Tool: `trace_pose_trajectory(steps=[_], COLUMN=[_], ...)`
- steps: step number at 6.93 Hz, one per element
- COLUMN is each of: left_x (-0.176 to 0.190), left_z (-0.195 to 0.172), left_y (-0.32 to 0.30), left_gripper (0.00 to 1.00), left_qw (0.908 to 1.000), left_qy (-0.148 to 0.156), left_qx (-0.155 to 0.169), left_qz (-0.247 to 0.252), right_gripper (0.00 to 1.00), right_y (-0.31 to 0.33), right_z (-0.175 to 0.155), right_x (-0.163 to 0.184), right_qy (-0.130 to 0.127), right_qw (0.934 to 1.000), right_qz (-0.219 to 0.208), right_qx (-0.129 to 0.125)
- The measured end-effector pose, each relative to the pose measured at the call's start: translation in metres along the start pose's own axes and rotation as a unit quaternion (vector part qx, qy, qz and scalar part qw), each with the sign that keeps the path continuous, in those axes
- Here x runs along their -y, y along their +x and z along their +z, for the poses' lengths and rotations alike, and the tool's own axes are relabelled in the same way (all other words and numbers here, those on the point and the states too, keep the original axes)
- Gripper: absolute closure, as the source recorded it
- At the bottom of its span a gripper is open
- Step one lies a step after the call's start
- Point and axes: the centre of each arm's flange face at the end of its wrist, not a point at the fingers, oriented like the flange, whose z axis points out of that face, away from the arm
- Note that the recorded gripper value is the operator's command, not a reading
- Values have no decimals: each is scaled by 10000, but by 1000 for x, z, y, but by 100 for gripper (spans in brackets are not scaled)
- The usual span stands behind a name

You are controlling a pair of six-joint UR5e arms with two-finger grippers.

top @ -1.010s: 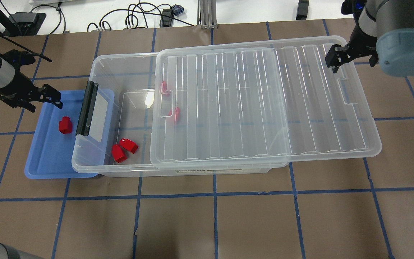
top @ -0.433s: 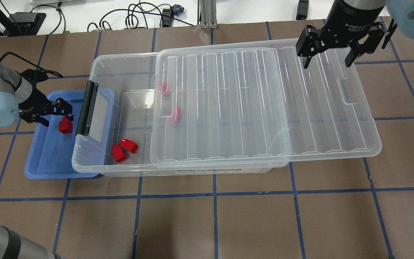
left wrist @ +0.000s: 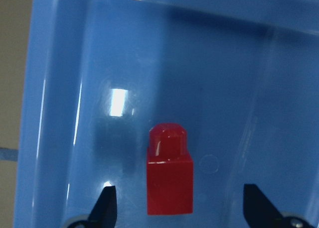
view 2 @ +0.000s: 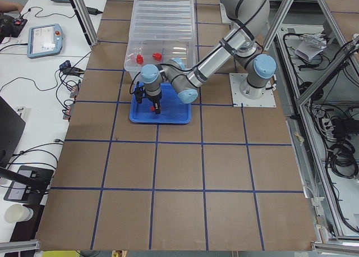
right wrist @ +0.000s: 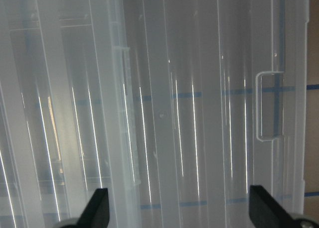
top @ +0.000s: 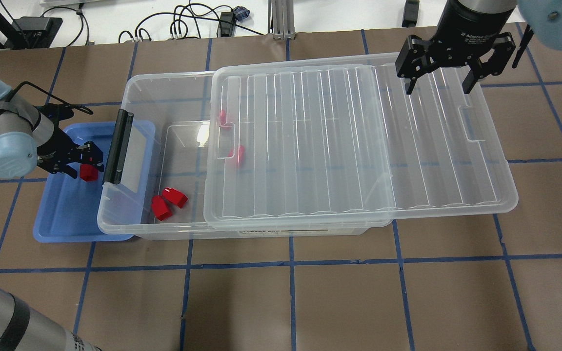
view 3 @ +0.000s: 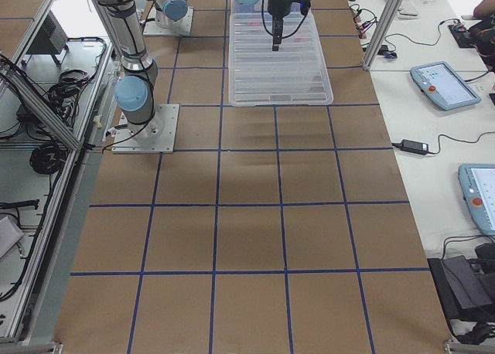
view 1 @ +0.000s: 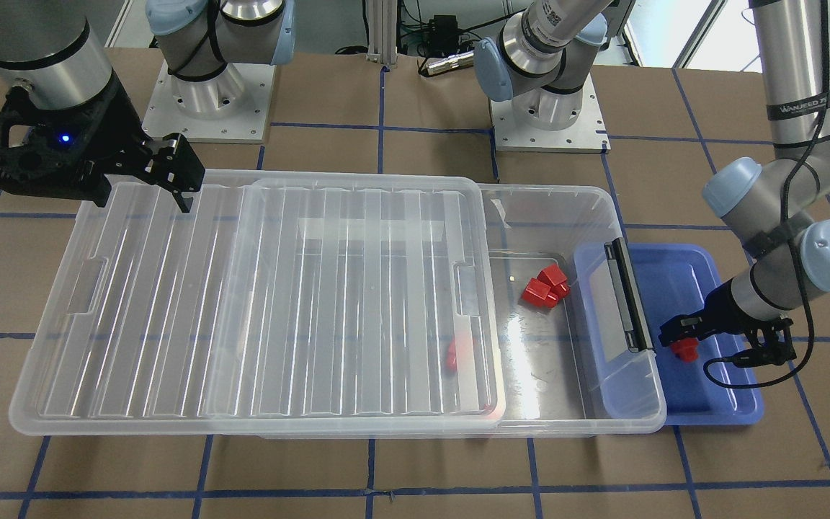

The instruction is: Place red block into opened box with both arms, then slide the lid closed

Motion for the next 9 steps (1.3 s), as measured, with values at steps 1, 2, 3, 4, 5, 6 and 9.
trace_pose_trajectory(steps=[1, 2, 3, 4, 5, 6, 9], left_x=[0, 0, 0, 1, 4, 7, -20], left_z=[1, -1, -11, -32, -66, -112, -262], left_y=[-1, -1, 1, 5, 10, 23, 149], left_gripper=[90, 91, 91, 91, 91, 92, 92], left_qw=[10000, 10000, 10000, 10000, 10000, 9999, 9986], left_qy=[-13, -5, 30, 38, 36, 46, 198], left_qx=[-5, -2, 24, 47, 42, 27, 118], left_qz=[-18, -31, -29, -1, 37, 124, 484], right_gripper=[0, 0, 0, 0, 0, 0, 0], right_y=[2, 4, 7, 8, 9, 10, 10], right_z=[0, 0, 0, -1, -1, -1, -1], right_x=[0, 1, 1, 1, 1, 1, 2], right_qy=[-2, -2, 2, 4, 5, 6, 11], right_qw=[10000, 10000, 10000, 10000, 10000, 10000, 9999], right_qz=[-33, -50, -45, -38, -37, -63, -131], right_qx=[-3, -5, -3, -2, -3, -5, -3])
